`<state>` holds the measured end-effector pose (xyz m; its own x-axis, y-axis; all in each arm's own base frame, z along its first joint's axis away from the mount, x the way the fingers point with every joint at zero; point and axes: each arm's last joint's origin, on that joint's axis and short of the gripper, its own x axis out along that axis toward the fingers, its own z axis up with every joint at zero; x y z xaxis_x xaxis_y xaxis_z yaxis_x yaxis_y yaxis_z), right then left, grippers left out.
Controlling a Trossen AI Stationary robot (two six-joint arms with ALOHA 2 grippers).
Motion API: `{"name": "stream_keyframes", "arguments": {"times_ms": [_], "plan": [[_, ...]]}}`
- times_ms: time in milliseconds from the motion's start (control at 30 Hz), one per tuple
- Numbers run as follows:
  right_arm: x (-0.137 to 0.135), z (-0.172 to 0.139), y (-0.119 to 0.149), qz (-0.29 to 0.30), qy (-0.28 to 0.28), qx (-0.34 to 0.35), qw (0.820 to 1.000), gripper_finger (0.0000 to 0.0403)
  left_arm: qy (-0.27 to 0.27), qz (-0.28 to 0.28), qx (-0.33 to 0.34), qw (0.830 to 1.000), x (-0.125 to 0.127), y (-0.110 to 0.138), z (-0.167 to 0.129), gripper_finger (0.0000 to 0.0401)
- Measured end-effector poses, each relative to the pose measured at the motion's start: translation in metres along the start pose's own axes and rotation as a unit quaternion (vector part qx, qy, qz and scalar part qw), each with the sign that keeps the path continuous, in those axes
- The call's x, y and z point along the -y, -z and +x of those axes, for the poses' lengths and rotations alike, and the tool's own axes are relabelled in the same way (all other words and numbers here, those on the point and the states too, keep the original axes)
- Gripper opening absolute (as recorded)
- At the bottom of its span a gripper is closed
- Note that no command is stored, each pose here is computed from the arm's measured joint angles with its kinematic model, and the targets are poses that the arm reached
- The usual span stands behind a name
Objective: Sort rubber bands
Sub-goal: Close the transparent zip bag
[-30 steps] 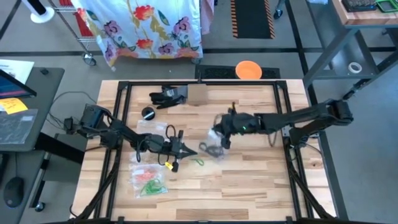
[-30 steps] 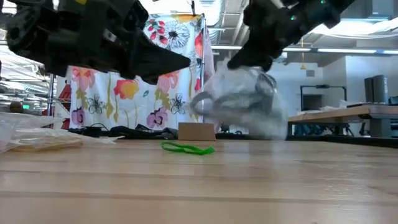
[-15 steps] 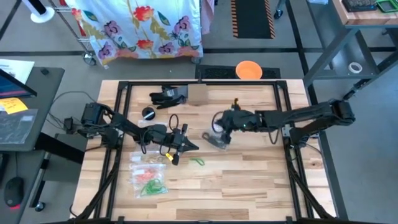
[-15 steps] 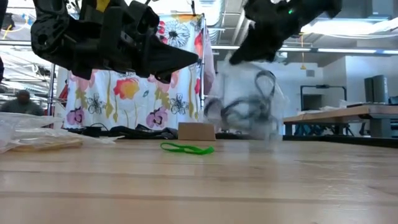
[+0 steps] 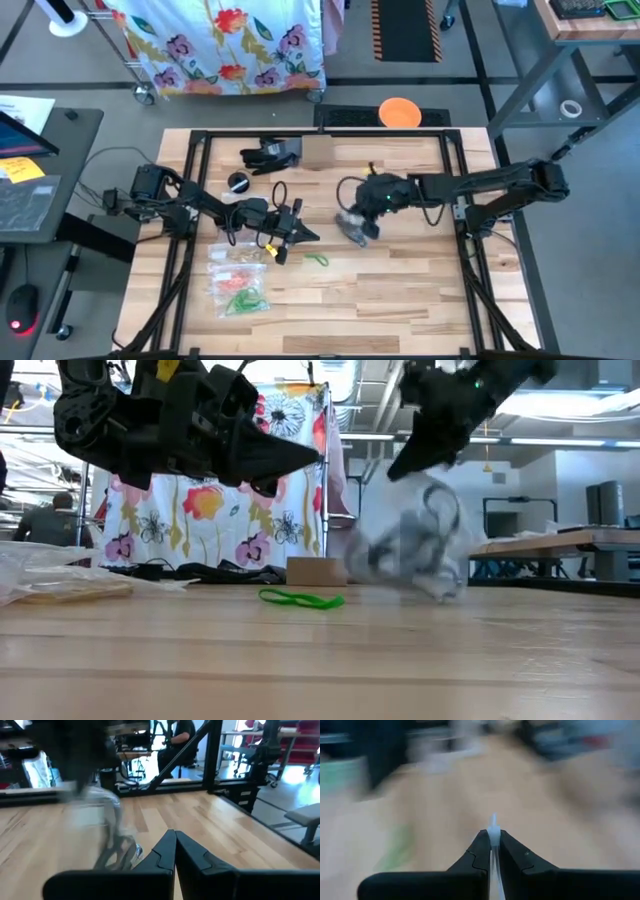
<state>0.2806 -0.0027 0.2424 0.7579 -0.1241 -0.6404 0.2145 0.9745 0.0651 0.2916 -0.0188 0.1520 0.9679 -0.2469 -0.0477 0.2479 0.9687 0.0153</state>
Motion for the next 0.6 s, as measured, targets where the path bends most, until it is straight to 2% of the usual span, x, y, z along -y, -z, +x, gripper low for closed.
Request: {"name": "stream_keyframes", "arguments": {"times_ms": [33, 67, 100, 133, 167, 200, 233, 267, 300, 367, 400, 433, 467, 500, 533, 567, 600], "plan": [[-0.002, 0.001, -0.001, -0.015, -0.068, 0.008, 0.998, 0.0014, 0.000, 0.000, 0.004, 1.000, 0.000, -0.001, 0.000, 0.0000], [-0.008, 0.000, -0.006, -0.019, -0.079, 0.038, 0.996, 0.0014, 0.000, 0.001, 0.006, 1.000, 0.000, -0.001, 0.000, 0.0000], [-0.013, -0.003, -0.012, -0.005, -0.035, 0.072, 0.997, 0.0014, 0.002, 0.001, 0.005, 1.000, 0.000, -0.001, 0.000, 0.0000], [-0.016, -0.006, -0.015, 0.005, 0.033, 0.085, 0.996, 0.0014, 0.001, 0.000, 0.001, 1.000, 0.000, 0.000, 0.000, 0.0000], [-0.015, -0.008, -0.013, 0.000, 0.063, 0.067, 0.996, 0.0014, 0.000, -0.001, 0.001, 1.000, 0.000, 0.000, 0.000, 0.0000], [-0.012, -0.008, -0.011, -0.009, 0.036, 0.030, 0.999, 0.0014, 0.000, -0.001, 0.003, 1.000, 0.000, -0.001, 0.000, 0.0000], [-0.012, -0.006, -0.009, -0.026, -0.032, 0.008, 0.999, 0.0015, 0.001, -0.001, 0.005, 1.000, 0.000, -0.001, 0.000, 0.0000], [-0.015, -0.005, -0.011, -0.043, -0.076, 0.017, 0.996, 0.0015, 0.002, -0.001, 0.004, 1.000, 0.000, -0.001, 0.000, 0.0000], [-0.019, -0.005, -0.015, -0.041, -0.053, 0.045, 0.997, 0.0015, 0.003, -0.001, 0.002, 1.000, 0.001, 0.000, 0.000, 0.0000], [-0.024, -0.013, -0.020, -0.015, 0.065, 0.082, 0.994, 0.0014, 0.002, -0.003, 0.001, 1.000, 0.000, 0.000, 0.000, 0.0000], [-0.023, -0.015, -0.019, -0.024, 0.053, 0.056, 0.997, 0.0014, 0.001, -0.003, 0.002, 1.000, 0.000, 0.000, 0.000, 0.0000], [-0.021, -0.013, -0.016, -0.037, -0.010, 0.023, 0.999, 0.0014, 0.002, -0.003, 0.004, 1.000, 0.000, -0.001, 0.000, 0.0000], [-0.020, -0.011, -0.015, -0.045, -0.046, 0.017, 0.998, 0.0014, 0.004, -0.002, 0.006, 1.000, 0.000, -0.001, 0.000, 0.0000], [-0.021, -0.009, -0.017, -0.033, -0.016, 0.033, 0.999, 0.0014, 0.007, -0.003, 0.004, 1.000, 0.000, -0.001, 0.001, 0.0000], [-0.022, -0.008, -0.016, -0.014, 0.052, 0.049, 0.997, 0.0014, 0.008, -0.003, 0.001, 1.000, 0.000, -0.001, 0.001, 0.0000], [-0.024, -0.008, -0.015, -0.016, 0.086, 0.048, 0.995, 0.0014, 0.009, -0.004, -0.001, 1.000, 0.000, -0.001, 0.001, 0.0000], [-0.024, -0.010, -0.016, -0.025, 0.054, 0.025, 0.998, 0.0014, 0.009, -0.004, 0.000, 1.000, 0.000, -0.001, 0.001, 0.0000]]}}
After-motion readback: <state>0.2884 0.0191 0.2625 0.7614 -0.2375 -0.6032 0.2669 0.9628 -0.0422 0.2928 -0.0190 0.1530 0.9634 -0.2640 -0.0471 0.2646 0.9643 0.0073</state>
